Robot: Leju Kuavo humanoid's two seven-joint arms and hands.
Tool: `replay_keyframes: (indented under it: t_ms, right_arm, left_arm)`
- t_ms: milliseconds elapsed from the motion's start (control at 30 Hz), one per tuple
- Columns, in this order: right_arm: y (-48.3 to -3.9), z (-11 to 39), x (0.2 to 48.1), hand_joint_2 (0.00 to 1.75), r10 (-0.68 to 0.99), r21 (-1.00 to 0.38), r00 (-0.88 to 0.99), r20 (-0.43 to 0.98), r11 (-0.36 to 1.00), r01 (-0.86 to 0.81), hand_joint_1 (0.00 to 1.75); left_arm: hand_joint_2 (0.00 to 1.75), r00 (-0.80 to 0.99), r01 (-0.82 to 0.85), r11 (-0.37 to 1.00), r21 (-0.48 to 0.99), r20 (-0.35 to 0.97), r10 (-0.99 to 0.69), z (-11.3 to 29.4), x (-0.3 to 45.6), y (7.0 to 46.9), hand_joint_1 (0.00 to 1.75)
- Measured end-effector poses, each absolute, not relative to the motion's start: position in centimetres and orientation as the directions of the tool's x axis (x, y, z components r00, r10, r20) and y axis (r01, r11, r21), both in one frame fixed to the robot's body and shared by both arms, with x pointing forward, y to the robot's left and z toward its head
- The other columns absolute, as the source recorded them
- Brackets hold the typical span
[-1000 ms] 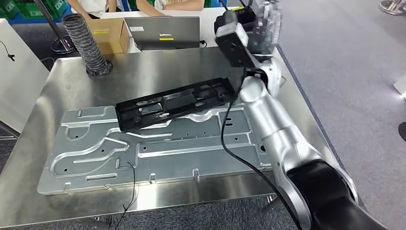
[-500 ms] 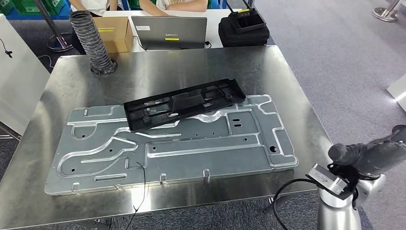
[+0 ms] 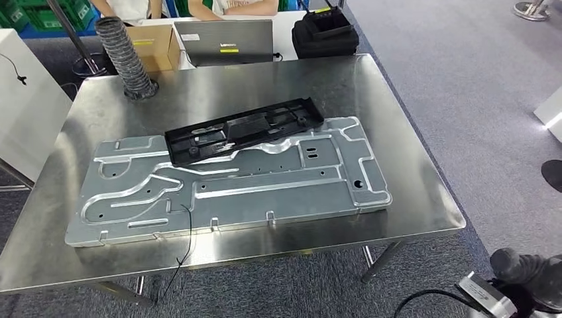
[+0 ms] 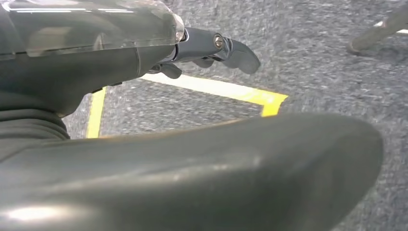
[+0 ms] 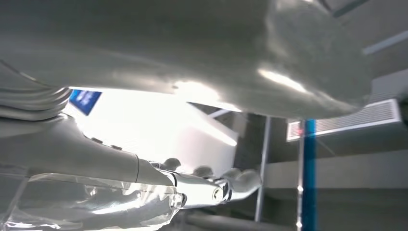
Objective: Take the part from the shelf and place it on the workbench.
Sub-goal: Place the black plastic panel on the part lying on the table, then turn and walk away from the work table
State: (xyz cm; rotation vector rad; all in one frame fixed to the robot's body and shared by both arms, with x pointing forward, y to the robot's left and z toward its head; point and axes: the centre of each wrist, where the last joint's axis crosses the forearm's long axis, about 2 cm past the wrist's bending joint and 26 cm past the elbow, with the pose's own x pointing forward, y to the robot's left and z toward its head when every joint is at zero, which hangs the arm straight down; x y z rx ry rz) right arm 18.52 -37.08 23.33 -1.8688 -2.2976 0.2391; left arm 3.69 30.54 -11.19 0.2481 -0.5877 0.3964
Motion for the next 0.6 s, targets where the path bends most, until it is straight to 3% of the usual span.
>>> replay_keyframes:
  t_ms: [600]
  right_arm:
    - [-40.6,13.1,16.6,0.0,0.935,-0.534,0.06,0.35,0.147,0.832,0.0]
  left_arm:
    - [0.0,0.767,-0.421,0.9,0.114,0.575,0.285,-11.1,4.6,30.0,0.0]
